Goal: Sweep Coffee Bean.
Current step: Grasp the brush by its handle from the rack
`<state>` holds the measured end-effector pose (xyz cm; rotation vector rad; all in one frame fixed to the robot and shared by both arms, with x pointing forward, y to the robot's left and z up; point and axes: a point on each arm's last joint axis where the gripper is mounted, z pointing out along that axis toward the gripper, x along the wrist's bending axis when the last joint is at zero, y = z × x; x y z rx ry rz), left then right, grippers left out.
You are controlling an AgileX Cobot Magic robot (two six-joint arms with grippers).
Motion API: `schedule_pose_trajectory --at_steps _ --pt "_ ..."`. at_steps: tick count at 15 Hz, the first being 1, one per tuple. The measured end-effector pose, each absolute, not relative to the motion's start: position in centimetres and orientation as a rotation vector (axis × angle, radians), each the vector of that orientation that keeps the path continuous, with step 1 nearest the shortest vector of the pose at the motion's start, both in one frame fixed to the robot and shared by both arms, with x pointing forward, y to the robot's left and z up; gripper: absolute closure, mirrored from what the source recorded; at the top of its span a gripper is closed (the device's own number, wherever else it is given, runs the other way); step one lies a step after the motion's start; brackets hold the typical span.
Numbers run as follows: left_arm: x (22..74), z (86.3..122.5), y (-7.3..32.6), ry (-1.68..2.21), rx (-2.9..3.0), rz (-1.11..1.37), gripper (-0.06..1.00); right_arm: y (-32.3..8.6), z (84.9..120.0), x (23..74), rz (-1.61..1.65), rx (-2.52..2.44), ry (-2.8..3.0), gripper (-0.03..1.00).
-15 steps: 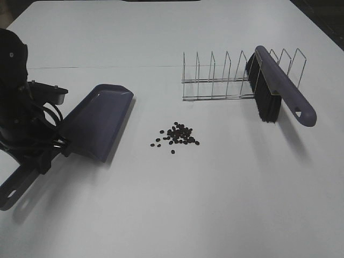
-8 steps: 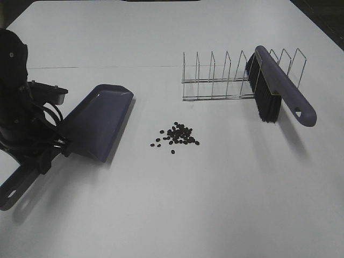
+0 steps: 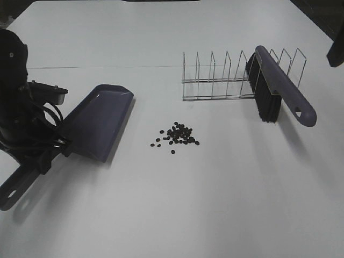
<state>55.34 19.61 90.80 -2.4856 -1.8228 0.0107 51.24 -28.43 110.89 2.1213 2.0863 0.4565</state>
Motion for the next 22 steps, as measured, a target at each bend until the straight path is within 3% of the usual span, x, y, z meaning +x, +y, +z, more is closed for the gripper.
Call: schedule_pose_trajectory --at_steps 10,22 --pt "55.3 90.8 19.6 -1.824 -2.485 0.012 0.62 -28.2 106.0 63.0 0.38 2.129 2.172 0.16" --pt "55.3 90.8 19.6 -1.825 -2.485 0.013 0.62 -28.1 98.3 69.9 0.288 2.149 2.249 0.17"
